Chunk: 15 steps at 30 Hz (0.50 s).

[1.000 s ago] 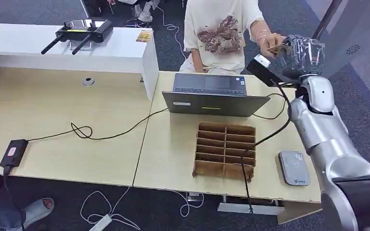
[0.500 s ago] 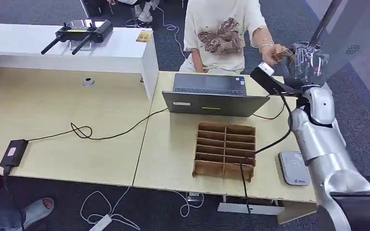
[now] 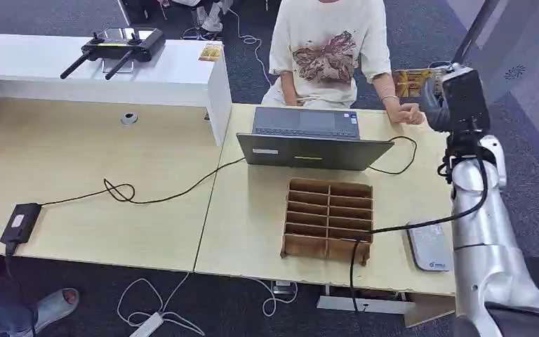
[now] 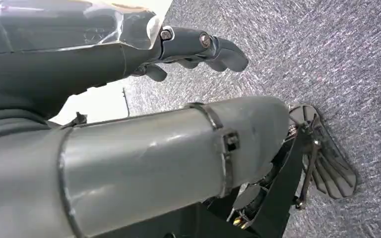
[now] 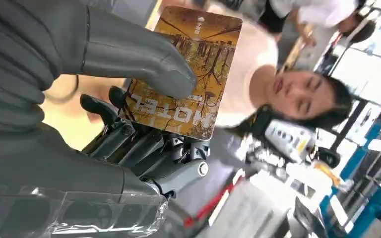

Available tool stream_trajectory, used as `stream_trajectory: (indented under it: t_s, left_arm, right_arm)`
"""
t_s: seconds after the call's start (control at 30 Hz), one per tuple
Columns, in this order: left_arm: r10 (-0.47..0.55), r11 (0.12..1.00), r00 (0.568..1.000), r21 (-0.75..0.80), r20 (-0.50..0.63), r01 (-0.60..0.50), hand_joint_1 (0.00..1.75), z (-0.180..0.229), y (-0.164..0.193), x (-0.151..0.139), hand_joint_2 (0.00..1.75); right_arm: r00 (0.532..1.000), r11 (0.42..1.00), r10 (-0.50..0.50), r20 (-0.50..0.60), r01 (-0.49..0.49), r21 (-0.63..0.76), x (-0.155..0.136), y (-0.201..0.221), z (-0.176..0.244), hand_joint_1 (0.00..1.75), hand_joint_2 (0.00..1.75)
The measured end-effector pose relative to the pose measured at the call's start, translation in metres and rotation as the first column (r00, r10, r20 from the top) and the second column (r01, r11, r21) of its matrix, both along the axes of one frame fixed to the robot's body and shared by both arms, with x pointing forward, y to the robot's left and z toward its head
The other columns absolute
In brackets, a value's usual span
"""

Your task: Pass the card to the sensor for recognition and then transmit it.

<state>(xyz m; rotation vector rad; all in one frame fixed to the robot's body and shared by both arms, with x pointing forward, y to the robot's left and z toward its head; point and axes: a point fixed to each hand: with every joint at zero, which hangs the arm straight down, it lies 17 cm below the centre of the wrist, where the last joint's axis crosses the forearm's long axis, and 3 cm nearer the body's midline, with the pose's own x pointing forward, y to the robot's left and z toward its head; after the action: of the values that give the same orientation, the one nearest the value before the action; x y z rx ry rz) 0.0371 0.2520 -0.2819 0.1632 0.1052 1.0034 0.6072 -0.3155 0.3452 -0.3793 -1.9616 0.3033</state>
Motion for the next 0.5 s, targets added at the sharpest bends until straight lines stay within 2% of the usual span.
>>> stream_trajectory:
  t_s: [0.17, 0.33, 0.5]
  left_arm:
    - [0.001, 1.000, 1.000, -0.006, -0.003, -0.001, 0.00, 0.000, -0.001, -0.002, 0.00]
    - [0.000, 1.000, 1.000, -0.011, -0.001, 0.000, 0.00, 0.000, -0.002, -0.003, 0.00]
    - [0.015, 1.000, 1.000, -0.010, -0.006, -0.015, 0.00, 0.000, -0.003, -0.006, 0.00]
  right_arm:
    - [0.995, 0.981, 0.098, 0.005, -0.097, 0.169, -0.027, -0.021, -0.001, 1.75, 1.75]
    - [0.992, 0.975, 0.126, -0.004, -0.123, 0.186, -0.049, -0.045, -0.008, 1.75, 1.75]
    - [0.979, 0.973, 0.191, -0.077, -0.178, 0.148, -0.046, -0.099, 0.001, 1.75, 1.75]
